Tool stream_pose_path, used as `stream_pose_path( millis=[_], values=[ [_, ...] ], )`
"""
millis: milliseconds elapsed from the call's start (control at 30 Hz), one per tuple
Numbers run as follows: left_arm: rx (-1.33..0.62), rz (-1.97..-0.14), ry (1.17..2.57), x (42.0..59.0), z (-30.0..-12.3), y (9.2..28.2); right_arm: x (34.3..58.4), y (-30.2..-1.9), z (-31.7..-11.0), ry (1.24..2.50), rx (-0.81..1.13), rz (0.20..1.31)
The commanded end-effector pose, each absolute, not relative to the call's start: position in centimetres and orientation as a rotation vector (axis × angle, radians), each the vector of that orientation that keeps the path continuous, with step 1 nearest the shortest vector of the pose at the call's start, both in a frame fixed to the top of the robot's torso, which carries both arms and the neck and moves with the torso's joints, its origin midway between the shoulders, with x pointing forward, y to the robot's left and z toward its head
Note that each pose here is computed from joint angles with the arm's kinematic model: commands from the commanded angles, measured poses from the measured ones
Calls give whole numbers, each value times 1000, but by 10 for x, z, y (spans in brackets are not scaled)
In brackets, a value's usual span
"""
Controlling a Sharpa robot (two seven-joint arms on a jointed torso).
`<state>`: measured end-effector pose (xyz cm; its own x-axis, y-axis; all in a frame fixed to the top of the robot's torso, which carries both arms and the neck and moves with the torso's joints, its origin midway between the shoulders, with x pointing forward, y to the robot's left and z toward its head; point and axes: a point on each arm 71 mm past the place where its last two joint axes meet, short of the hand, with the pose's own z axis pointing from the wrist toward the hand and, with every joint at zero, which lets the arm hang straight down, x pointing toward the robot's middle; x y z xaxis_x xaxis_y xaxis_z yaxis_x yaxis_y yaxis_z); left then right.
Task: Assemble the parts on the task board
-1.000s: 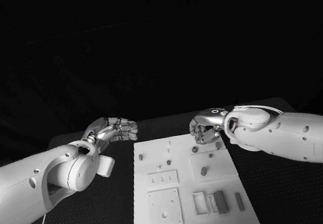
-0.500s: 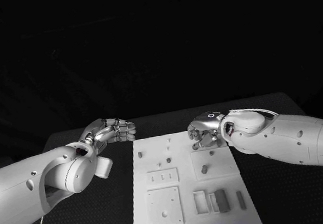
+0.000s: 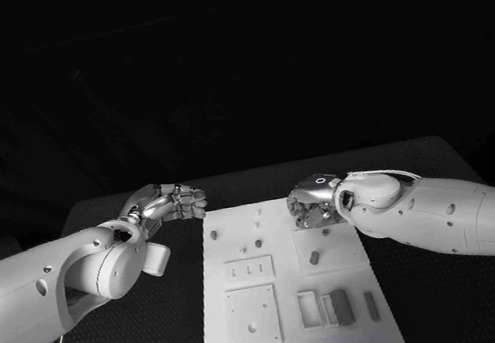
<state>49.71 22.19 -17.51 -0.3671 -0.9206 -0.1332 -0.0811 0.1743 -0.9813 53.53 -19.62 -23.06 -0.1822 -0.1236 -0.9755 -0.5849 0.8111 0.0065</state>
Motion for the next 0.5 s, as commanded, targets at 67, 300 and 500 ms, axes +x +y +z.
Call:
stream_pose_path(
  millis=[67, 300, 500],
  values=[
    [-967, -1315, 1636, 498, -174, 221, 533, -197, -236, 1753, -591, 430],
    [-969, -1314, 1638, 498, -174, 221, 532, -193, -237, 1755, -602, 433],
    [-969, -1315, 1640, 498, -174, 221, 533, -194, -240, 1756, -624, 409]
  ],
)
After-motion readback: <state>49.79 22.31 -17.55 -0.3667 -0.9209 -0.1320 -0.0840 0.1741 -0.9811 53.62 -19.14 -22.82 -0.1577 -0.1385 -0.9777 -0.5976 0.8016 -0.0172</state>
